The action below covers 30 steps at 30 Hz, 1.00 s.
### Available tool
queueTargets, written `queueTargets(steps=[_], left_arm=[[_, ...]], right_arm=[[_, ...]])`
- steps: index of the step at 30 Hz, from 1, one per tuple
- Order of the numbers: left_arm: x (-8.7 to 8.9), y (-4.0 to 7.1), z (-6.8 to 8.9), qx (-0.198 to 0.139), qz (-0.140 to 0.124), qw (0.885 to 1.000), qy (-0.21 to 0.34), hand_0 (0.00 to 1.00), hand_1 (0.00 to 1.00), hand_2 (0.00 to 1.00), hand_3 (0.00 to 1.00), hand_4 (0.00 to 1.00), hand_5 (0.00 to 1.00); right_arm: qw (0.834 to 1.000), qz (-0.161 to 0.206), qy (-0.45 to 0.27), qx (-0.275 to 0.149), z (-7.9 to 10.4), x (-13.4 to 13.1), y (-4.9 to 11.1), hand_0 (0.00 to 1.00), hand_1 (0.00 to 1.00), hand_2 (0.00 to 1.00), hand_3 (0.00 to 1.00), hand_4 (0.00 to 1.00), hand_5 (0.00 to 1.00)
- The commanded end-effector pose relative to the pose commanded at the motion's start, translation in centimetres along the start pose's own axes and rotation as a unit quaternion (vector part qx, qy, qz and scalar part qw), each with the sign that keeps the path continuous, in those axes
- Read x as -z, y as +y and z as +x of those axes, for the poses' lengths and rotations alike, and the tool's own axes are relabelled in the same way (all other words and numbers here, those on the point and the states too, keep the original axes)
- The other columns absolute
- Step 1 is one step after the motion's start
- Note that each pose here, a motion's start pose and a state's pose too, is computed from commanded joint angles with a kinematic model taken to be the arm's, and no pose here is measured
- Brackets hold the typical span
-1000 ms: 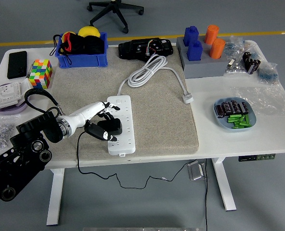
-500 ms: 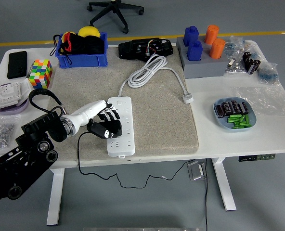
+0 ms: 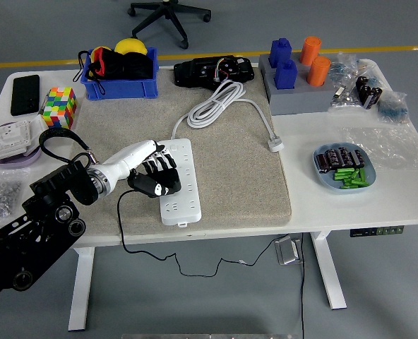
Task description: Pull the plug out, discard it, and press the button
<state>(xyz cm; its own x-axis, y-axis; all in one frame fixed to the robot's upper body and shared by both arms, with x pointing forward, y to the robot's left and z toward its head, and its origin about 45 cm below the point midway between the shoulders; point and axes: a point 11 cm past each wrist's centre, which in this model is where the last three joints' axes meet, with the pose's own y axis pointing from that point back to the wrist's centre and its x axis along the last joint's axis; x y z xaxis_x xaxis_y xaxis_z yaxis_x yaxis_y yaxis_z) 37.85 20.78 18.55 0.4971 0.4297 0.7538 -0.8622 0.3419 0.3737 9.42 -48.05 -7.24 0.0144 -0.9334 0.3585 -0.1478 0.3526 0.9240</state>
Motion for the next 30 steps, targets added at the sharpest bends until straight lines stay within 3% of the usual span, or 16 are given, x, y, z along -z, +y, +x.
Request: queueTargets(steps=[10, 19, 26, 27, 30], left_arm=[[0.2, 0.3, 1.8, -0.027, -0.002, 1.0, 0.007, 0.434, 0.343, 0.333, 0.509, 0.727, 0.002], [4.9, 0.3, 3.6, -0.052, 0.064, 0.997, 0.002, 0.45, 0.347, 0.331, 0.505, 0.72, 0.002], [6.9, 0.3, 3.6, -0.053, 0.089, 0.995, 0.012, 0.464, 0.352, 0.334, 0.511, 0.717, 0.002], [7.1, 0.2, 3.5, -0.052, 0.091, 0.994, 0.012, 0.612, 0.536, 0.508, 0.587, 0.765, 0.002], [7.4, 0.2, 3.4, -0.051, 0.096, 0.994, 0.013, 0.612, 0.536, 0.508, 0.587, 0.765, 0.002]], right_arm=[[1.0, 0.001, 0.0, 0.001, -0.1, 0.1, 0.0, 0.75, 0.701, 0.71, 0.724, 0.774, 0.63], [1.0, 0.0, 0.001, 0.0, 0.0, 0.0, 0.0, 0.748, 0.701, 0.71, 0.724, 0.774, 0.63], [1.0, 0.001, 0.002, 0.0, 0.0, 0.1, 0.0, 0.749, 0.701, 0.71, 0.724, 0.774, 0.63], [1.0, 0.001, 0.002, 0.0, 0.0, 0.2, 0.0, 0.749, 0.701, 0.71, 0.724, 0.774, 0.63], [1.0, 0.001, 0.003, 0.0, 0.0, 0.2, 0.0, 0.749, 0.701, 0.71, 0.724, 0.774, 0.63]])
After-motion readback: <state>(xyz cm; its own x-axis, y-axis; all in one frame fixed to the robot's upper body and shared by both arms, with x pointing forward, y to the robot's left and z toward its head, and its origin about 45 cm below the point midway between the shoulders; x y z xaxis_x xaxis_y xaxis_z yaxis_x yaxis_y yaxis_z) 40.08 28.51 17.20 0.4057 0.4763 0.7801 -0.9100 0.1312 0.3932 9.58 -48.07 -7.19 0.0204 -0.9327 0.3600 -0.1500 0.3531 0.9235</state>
